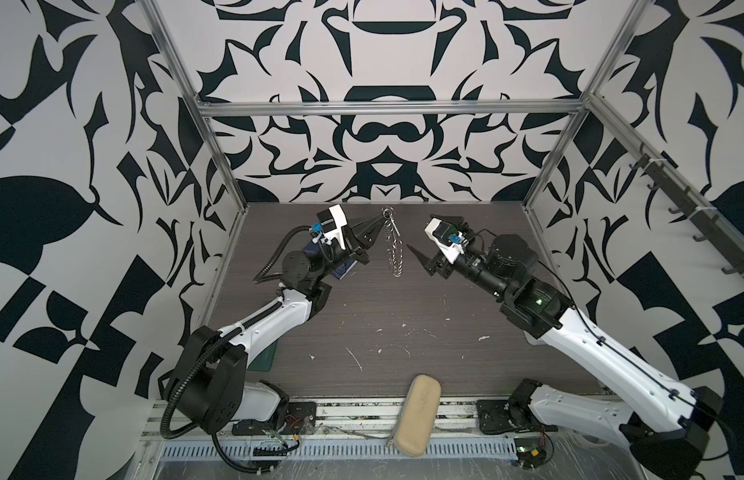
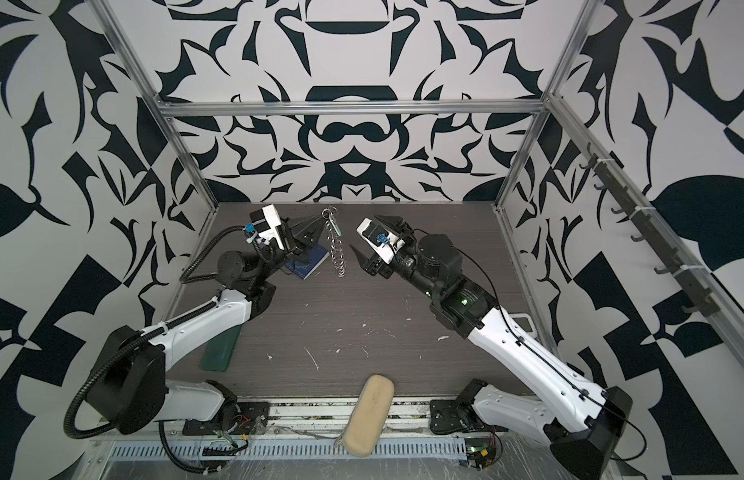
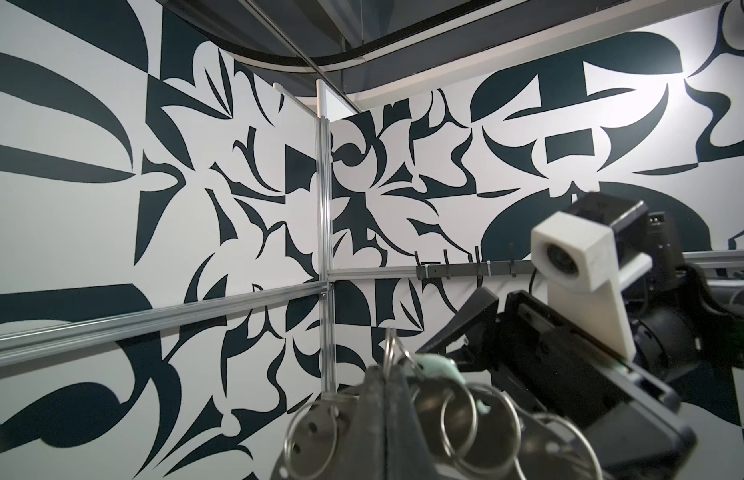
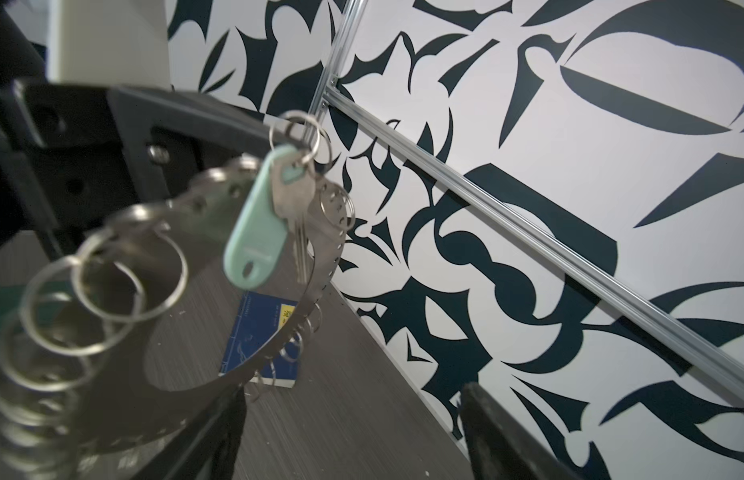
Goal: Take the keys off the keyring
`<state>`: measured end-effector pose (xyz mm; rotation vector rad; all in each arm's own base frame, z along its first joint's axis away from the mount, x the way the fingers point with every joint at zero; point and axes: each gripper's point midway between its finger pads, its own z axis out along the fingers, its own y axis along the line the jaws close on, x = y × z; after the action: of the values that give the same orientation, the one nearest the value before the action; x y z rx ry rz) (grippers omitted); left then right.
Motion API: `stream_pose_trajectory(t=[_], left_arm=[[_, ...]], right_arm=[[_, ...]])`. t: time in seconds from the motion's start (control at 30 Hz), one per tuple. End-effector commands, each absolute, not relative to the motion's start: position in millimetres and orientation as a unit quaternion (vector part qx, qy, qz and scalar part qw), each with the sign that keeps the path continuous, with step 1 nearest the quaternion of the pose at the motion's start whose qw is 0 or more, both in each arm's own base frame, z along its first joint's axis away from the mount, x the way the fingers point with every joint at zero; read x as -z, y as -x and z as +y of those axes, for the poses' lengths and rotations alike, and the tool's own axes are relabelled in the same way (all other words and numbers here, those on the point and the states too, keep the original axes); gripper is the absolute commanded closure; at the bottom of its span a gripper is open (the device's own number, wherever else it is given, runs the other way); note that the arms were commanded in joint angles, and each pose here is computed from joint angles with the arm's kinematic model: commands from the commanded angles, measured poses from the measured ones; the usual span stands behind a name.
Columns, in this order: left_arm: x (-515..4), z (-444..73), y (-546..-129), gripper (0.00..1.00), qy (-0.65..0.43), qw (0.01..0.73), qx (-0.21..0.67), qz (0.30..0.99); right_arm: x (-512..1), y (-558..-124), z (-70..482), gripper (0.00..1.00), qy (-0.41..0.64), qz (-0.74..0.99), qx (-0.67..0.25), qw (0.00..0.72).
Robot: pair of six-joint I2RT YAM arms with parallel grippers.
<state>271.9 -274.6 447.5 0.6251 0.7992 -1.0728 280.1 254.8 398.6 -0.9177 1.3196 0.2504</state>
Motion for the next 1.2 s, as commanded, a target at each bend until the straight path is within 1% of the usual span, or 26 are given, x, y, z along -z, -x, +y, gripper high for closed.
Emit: stream_pose_trajectory(t=[0.0,0.27,0.53,0.77,1.17], left_arm=[[-480,-264,-259,1.0,-0.27,0.765,0.495,0.311],[-486,-271,-261,1.0,-0.265,0.771,0.493,0.304],[-490,-277,-261,1.0,-0.266,0.775,0.49,0.297],[-490,-281,-258,1.0,-0.266,0.776,0.49,0.295],[-488,-285,-256,1.0,-0.266,0.778,0.487,0.294]], right_arm=[[-435,-284,247,0.09,0.361,0.551,-0.101,0.746],[-441,-282,259,0.02,0.341,0.527,-0.077,0.774],[-451,-280,267,0.01,0.341,0.513,-0.054,0.786],[-465,-283,259,0.0,0.322,0.51,-0.017,0.797],[-486,-282,255,0.0,0.308,0.495,0.001,0.813]])
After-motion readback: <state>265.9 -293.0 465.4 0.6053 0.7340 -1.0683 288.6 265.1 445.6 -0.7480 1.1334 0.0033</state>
